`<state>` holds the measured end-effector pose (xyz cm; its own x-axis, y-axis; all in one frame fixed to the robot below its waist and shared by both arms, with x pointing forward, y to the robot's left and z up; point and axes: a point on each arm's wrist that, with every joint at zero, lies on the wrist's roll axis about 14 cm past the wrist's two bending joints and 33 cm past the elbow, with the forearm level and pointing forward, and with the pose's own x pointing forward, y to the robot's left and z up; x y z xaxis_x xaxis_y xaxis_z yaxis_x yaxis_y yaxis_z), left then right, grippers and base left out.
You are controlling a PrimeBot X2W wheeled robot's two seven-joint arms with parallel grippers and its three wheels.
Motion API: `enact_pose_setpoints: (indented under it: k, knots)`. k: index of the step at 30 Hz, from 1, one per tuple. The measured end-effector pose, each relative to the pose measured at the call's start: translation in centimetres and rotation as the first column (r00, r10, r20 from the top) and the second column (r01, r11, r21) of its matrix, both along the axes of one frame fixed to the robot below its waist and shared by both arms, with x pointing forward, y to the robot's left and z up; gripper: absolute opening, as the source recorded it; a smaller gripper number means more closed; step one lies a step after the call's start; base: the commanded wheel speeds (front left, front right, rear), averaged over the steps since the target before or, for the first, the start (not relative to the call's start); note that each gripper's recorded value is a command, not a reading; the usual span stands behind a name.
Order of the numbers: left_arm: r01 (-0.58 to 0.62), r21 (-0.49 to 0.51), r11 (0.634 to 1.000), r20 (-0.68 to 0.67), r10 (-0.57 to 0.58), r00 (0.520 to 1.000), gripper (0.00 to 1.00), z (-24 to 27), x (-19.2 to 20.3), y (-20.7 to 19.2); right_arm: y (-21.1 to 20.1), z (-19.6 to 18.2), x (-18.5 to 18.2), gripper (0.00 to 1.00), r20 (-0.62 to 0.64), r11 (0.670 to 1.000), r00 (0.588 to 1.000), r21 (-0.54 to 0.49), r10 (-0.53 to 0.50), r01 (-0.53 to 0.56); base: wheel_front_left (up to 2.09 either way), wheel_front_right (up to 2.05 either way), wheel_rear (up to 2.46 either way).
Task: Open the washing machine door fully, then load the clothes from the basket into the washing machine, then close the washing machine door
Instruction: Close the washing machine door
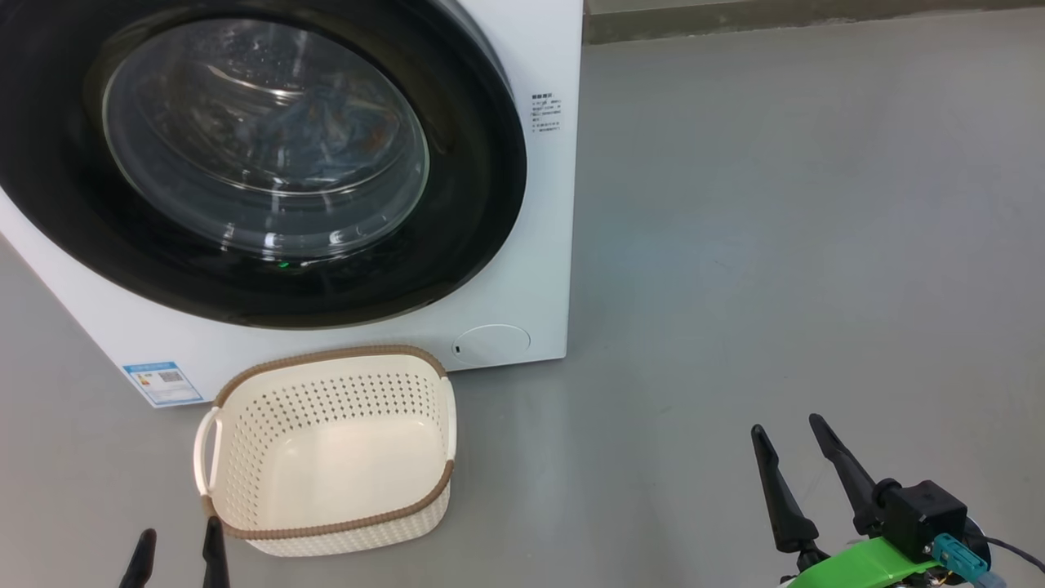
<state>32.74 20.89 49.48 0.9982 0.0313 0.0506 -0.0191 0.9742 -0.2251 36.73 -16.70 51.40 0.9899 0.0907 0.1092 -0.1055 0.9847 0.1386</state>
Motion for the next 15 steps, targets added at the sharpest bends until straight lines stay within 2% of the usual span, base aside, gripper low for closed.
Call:
enact_pose_setpoints:
  k: [15]
  knots:
    - [0.001, -0.001, 1.000, 0.001, -0.001, 1.000, 1.00, 0.02, -0.27, -0.07, -0.10, -0.45, -0.21, 1.00, -0.013, 1.000, 1.000, 0.009, -0.004, 0.005, 0.00, 0.00, 0.00]
